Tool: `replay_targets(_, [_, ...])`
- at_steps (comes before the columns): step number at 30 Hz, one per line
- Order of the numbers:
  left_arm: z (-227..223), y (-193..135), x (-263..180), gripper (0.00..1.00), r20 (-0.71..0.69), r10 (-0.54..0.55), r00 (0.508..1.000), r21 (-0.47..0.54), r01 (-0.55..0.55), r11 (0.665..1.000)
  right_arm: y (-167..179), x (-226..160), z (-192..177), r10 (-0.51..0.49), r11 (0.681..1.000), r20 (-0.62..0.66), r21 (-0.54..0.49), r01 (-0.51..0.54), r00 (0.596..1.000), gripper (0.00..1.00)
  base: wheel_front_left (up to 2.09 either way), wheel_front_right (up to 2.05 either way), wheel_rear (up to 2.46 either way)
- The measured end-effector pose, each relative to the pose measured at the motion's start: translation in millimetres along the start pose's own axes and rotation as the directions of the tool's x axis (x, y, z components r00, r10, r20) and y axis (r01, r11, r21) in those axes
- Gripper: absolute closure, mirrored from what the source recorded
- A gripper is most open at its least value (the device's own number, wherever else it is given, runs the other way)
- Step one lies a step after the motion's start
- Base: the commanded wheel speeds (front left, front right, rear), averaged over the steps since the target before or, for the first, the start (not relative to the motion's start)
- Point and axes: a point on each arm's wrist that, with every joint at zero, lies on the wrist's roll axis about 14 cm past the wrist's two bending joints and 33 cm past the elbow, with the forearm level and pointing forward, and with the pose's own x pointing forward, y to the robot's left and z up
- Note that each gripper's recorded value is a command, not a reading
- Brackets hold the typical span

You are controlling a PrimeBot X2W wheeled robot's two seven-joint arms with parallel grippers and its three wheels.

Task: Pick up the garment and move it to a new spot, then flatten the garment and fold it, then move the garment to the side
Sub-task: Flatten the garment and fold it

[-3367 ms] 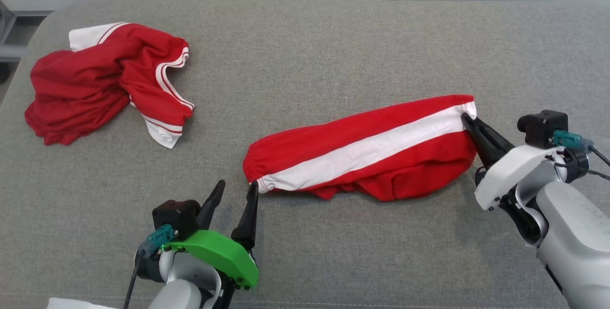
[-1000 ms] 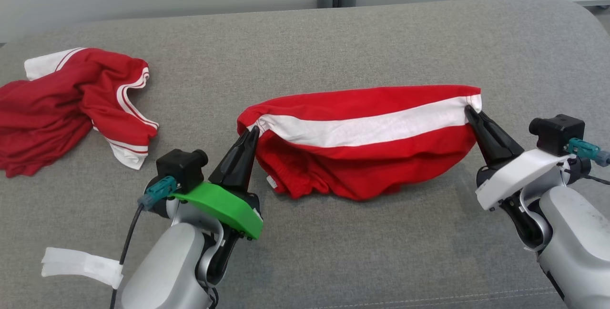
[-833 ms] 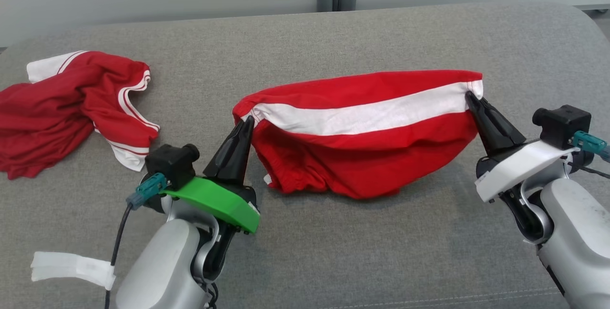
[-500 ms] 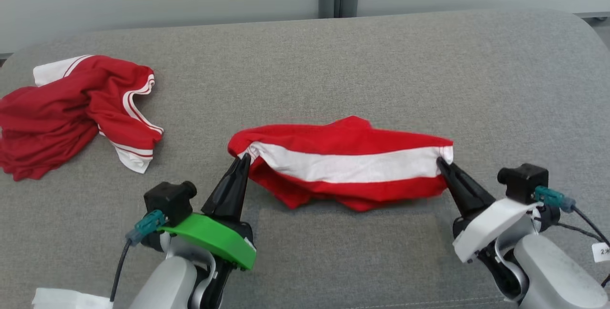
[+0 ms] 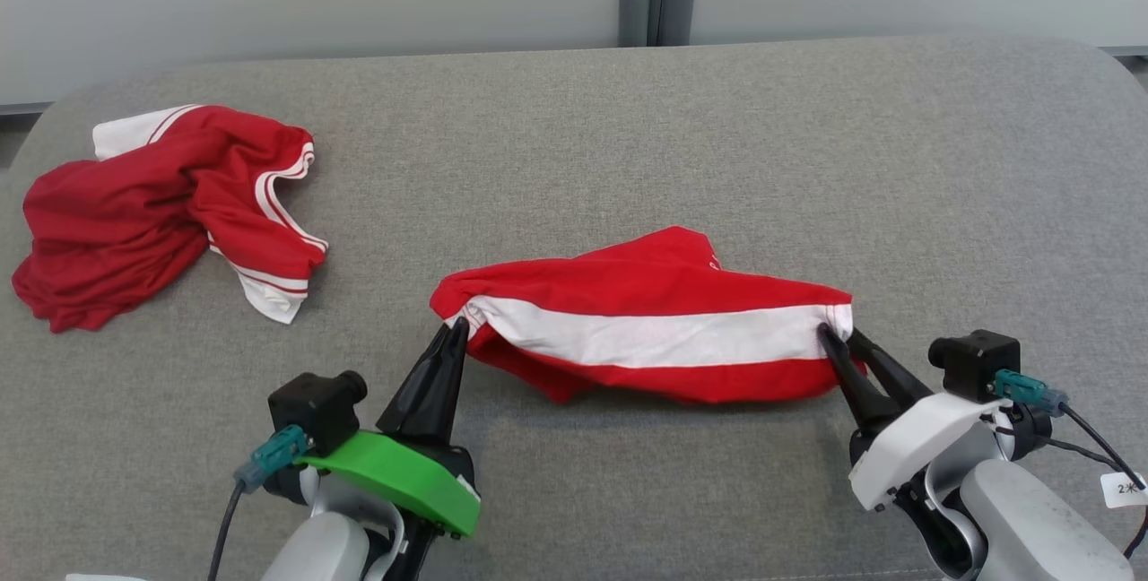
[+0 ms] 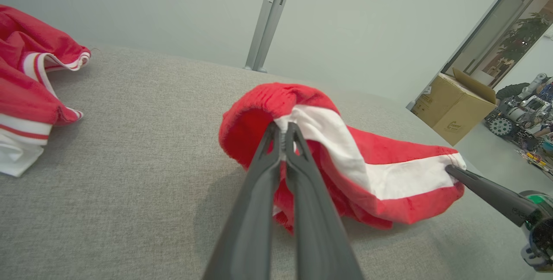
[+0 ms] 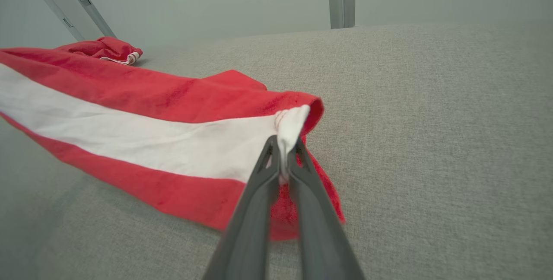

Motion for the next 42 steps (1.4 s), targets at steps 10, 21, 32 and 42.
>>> replay_targets(10, [-7.5,-4.4,-4.8,1.0,-0.017,-0.005,1.0,-0.013,0.005,1.0,-10.0,-3.5,-0.1,-0.043,0.999,0.002,-0.003,0.043,0.999,0.0,0.0,0.0,0.0])
replay_targets(21, [-16.0,4.8,0.9,1.0,-0.054,0.005,0.999,-0.003,-0.005,1.0,-23.0,-0.7,-15.8,-0.096,0.993,-0.037,0.064,0.099,0.995,0.0,0.0,0.0,0.0])
replay_targets(32, [-17.9,19.8,-2.3,1.0,-0.06,0.052,0.997,0.001,-0.052,0.999,-13.4,15.4,-20.3,-0.05,0.996,-0.055,0.067,0.053,0.997,0.12,0.0,0.0,0.0])
replay_targets(42, [-13.7,20.3,-0.4,1.0,-0.047,0.053,0.997,0.003,-0.053,0.999,1.6,17.7,-19.9,-0.02,0.997,-0.045,0.077,0.023,0.999,0.3,0.0,0.0,0.0])
